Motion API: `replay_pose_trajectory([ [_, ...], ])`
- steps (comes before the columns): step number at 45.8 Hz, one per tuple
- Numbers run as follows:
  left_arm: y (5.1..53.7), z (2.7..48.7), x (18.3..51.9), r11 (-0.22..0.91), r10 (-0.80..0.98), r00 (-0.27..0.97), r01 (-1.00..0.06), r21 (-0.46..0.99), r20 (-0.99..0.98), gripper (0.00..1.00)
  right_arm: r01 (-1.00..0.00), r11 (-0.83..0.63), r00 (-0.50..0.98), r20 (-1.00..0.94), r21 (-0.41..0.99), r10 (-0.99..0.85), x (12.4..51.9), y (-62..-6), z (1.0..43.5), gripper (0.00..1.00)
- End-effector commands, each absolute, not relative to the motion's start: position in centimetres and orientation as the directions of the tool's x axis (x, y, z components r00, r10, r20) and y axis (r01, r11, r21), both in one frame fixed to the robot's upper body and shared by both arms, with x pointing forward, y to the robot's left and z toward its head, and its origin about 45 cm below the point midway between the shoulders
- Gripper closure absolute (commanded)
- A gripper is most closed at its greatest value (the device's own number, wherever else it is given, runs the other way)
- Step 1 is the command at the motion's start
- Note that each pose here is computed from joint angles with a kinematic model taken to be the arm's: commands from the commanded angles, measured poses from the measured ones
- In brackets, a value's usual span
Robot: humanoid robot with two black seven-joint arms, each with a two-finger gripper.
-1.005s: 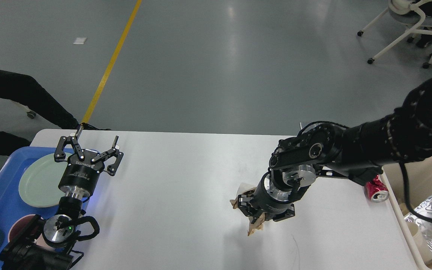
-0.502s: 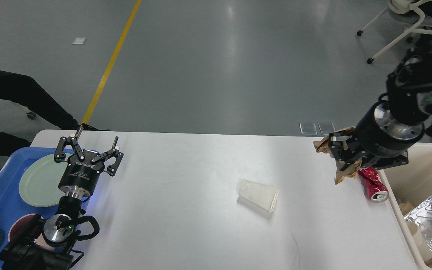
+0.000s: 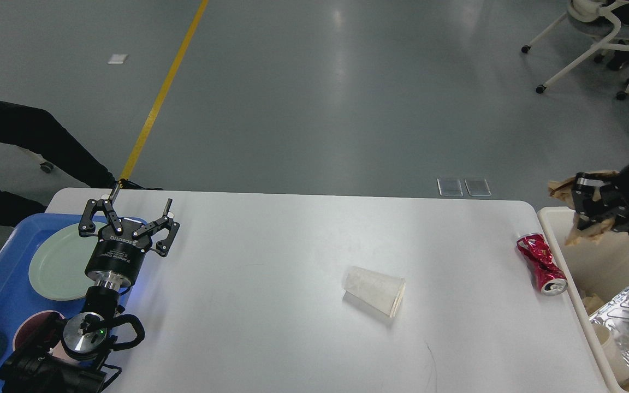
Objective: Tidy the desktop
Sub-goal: 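Carry the crumpled paper to the bin and release it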
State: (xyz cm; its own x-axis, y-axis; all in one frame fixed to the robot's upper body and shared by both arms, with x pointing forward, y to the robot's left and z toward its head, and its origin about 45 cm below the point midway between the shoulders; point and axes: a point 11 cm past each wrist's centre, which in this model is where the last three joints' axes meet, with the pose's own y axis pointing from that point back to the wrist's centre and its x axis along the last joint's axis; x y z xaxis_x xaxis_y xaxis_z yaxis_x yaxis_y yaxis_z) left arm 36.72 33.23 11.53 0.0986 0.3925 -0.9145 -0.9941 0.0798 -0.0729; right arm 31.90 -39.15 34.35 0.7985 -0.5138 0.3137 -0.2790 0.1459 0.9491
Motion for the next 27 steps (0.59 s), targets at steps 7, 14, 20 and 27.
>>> replay_pose_trajectory([
  [7, 33.2, 11.5, 36.7, 0.08, 0.393, 0.098, -0.994, -0.073, -0.914, 0.03, -0.304, 0.374, 0.641, 0.479, 0.876, -0.6, 31.6, -52.2, 27.7, 1.0],
  [14, 33.2, 11.5, 36.7, 0.08, 0.393, 0.098, -0.994, -0.073, -0.914, 0.03, -0.295, 0.438, 0.587, 0.523, 0.849, -0.618, 30.4, -56.7, 21.2, 1.0],
  [20, 33.2, 11.5, 36.7, 0.08, 0.393, 0.098, -0.994, -0.073, -0.914, 0.03, -0.29, 0.489, 0.568, 0.56, 0.822, -0.604, 29.1, -59.4, 16.3, 1.0],
  [27, 33.2, 11.5, 36.7, 0.08, 0.393, 0.098, -0.994, -0.073, -0.914, 0.03, -0.323, 0.507, 0.565, 0.593, 0.799, -0.574, 28.8, -59.0, 11.0, 1.0],
])
